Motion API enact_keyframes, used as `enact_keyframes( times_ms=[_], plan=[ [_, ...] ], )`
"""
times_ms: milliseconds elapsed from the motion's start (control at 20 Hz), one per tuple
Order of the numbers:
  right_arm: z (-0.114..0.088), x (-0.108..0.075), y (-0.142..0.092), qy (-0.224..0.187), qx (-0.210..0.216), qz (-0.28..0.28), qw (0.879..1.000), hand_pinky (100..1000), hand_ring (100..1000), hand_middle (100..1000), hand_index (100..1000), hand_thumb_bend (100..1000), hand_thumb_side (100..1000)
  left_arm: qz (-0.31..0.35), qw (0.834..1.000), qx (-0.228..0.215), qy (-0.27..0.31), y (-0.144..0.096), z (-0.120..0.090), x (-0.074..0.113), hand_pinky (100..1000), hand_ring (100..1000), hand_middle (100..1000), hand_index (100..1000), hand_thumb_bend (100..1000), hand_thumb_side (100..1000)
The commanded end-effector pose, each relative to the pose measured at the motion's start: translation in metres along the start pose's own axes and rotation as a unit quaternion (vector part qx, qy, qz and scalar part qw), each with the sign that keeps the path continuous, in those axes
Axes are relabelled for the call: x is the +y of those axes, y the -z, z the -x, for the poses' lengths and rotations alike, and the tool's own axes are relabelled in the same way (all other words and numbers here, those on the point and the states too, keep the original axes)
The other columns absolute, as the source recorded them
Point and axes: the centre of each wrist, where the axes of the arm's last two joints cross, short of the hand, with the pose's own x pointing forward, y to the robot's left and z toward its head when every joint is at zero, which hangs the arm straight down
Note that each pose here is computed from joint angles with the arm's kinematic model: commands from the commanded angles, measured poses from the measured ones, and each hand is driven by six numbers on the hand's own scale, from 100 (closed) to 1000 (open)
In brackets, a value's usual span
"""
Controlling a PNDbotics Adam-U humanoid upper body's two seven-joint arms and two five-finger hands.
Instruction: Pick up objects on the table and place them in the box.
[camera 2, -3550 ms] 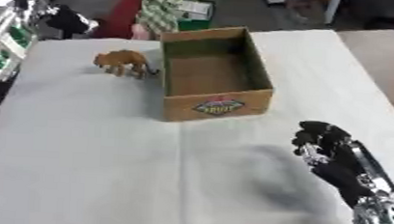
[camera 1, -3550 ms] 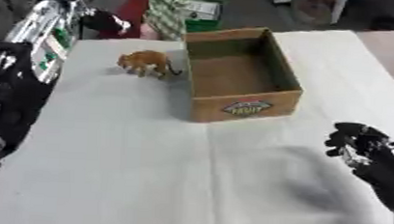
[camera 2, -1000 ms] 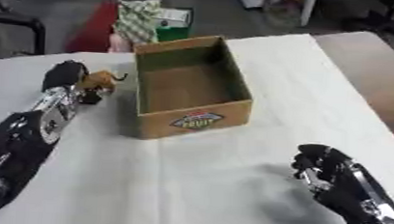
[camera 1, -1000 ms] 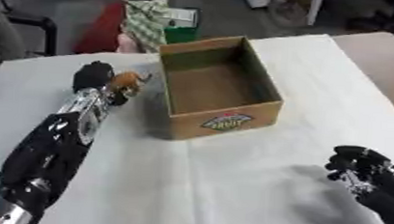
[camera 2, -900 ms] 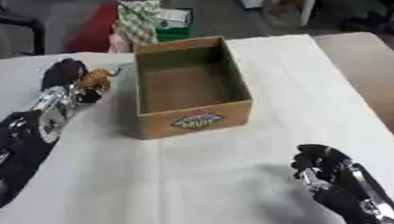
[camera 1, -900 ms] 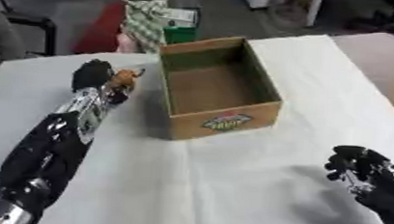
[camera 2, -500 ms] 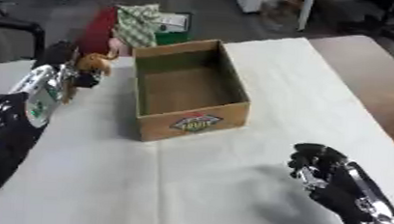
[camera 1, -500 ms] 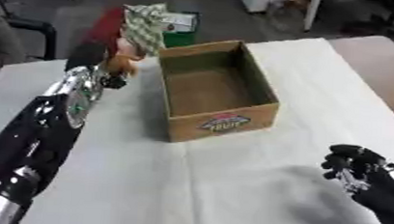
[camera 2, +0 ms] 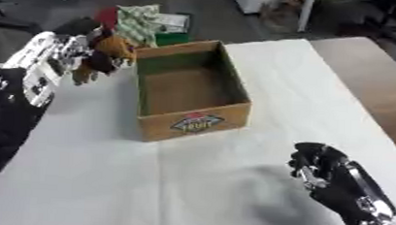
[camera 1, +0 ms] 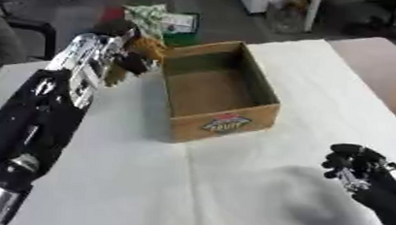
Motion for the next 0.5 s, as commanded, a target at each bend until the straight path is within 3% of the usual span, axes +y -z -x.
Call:
enact_keyframes(
  times_ms=[50,250,500],
  plan=[
    [-0.007,-0.003,0.001,-0.009,-0.010,-0.007,1.000,628,676,606,738,100,200,-0.026,0.999,-0.036,0.027,-0.007,-0.027,0.023,586,433,321,427,100,235],
    [-0.007,-0.002,0.002,-0.008,-0.009,-0.011,1.000,627,676,606,738,100,200,-0.025,0.997,-0.063,0.045,-0.009,-0.049,0.022,590,435,322,428,100,228],
    [-0.008,-0.001,0.004,-0.005,-0.011,-0.017,1.000,627,676,606,738,100,200,-0.016,0.995,-0.074,0.067,-0.005,-0.068,0.004,595,440,327,434,100,215]
  ],
)
